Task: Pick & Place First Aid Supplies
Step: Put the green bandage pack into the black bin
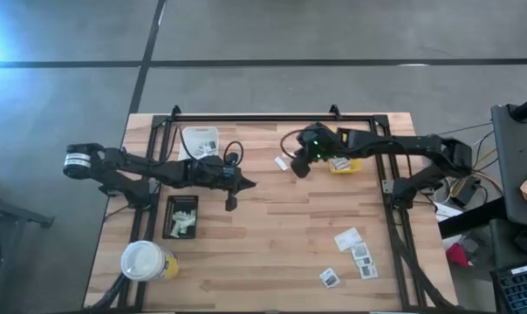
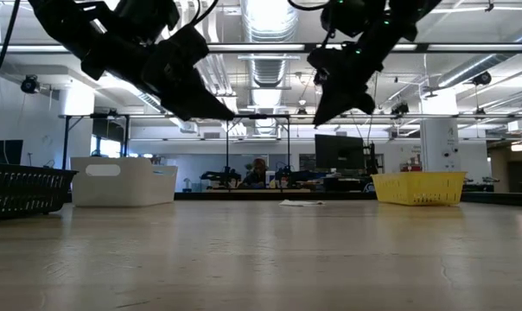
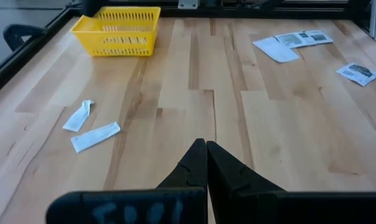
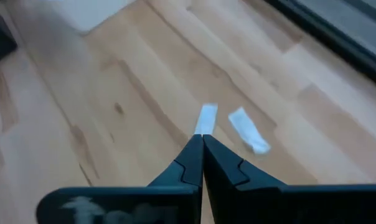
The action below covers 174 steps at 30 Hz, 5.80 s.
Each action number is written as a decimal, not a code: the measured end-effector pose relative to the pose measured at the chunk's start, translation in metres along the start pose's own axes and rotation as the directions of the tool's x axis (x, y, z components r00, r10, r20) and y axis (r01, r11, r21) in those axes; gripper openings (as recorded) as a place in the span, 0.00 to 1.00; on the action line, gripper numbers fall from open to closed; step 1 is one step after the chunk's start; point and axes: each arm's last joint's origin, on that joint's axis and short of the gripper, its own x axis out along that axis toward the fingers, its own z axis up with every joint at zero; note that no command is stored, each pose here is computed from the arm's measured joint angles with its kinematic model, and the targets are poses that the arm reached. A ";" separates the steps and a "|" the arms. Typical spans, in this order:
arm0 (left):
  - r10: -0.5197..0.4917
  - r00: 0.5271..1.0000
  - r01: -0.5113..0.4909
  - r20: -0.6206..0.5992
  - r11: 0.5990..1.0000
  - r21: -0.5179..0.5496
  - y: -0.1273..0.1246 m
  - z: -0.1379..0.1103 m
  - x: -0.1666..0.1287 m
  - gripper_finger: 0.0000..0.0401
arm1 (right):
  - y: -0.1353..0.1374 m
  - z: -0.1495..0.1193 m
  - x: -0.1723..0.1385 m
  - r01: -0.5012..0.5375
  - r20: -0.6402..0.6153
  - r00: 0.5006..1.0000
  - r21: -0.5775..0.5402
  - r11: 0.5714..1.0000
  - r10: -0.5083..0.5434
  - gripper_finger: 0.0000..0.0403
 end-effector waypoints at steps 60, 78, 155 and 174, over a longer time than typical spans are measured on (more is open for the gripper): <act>-0.001 0.999 0.001 -0.034 1.000 -0.006 0.000 -0.003 0.000 0.00 | -0.029 0.029 0.157 0.058 -0.378 0.925 0.028 0.998 -0.043 0.27; -0.001 0.999 0.001 -0.034 1.000 0.002 0.000 -0.003 0.000 0.00 | -0.027 0.025 0.160 -0.018 -0.424 0.904 0.073 0.997 0.048 0.24; -0.091 0.993 0.082 -0.077 0.990 -0.116 -0.003 -0.010 0.001 0.17 | 0.057 0.032 0.039 -0.344 -0.422 0.868 -0.135 0.929 0.261 0.02; -0.295 0.954 0.298 0.052 0.953 -0.053 -0.010 0.003 -0.001 0.18 | 0.110 0.006 0.011 -0.418 -0.438 0.856 -0.271 0.867 0.275 0.02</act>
